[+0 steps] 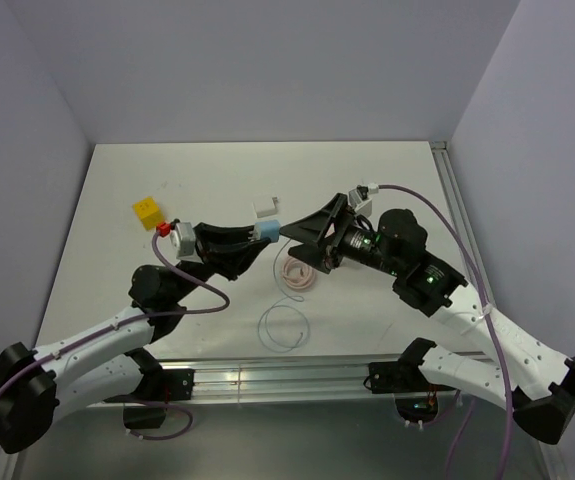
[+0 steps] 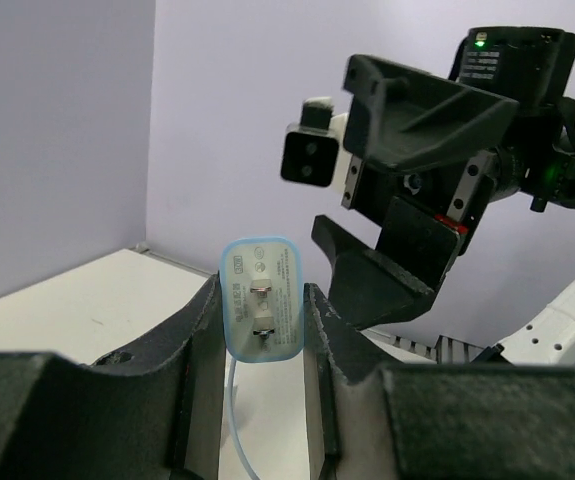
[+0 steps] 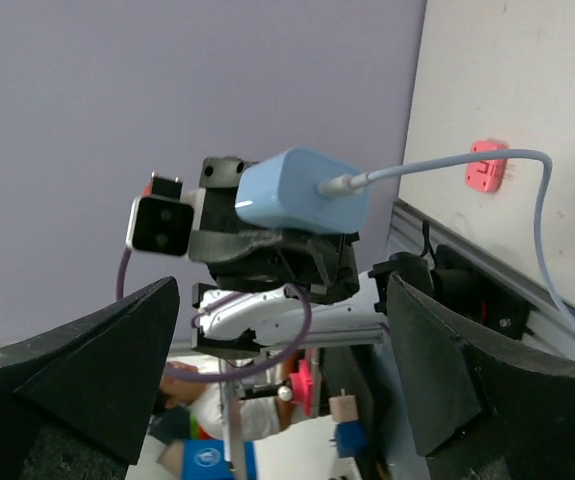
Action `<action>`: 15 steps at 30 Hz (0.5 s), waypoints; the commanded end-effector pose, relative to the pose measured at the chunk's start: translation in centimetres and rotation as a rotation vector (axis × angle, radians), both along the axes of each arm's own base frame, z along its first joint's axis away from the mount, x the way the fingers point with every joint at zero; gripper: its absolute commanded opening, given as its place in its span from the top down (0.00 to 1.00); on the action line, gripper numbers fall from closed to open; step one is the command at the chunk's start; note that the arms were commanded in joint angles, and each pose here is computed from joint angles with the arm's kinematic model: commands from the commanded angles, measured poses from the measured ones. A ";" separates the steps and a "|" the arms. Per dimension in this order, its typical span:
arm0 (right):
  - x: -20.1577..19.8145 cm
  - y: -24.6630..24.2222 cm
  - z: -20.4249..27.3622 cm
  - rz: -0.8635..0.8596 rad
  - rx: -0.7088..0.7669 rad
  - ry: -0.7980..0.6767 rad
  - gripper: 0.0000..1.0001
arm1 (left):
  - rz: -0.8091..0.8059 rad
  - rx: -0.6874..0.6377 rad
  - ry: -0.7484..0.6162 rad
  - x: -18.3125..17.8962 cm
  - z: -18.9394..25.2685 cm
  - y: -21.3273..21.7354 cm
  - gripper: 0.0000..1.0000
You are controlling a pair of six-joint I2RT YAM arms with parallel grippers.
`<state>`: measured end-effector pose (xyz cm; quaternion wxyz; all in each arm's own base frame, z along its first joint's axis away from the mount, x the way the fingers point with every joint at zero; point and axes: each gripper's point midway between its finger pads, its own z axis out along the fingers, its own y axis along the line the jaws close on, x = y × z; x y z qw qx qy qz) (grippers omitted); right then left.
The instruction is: Insert the plug
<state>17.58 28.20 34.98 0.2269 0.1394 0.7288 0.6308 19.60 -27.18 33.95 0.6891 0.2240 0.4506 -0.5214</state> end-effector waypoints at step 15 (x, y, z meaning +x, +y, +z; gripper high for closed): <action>1.8 -0.3 3.5 -0.114 0.171 0.073 0.15 | -0.048 -0.166 -0.249 -3.5 6.0 -0.5 1.00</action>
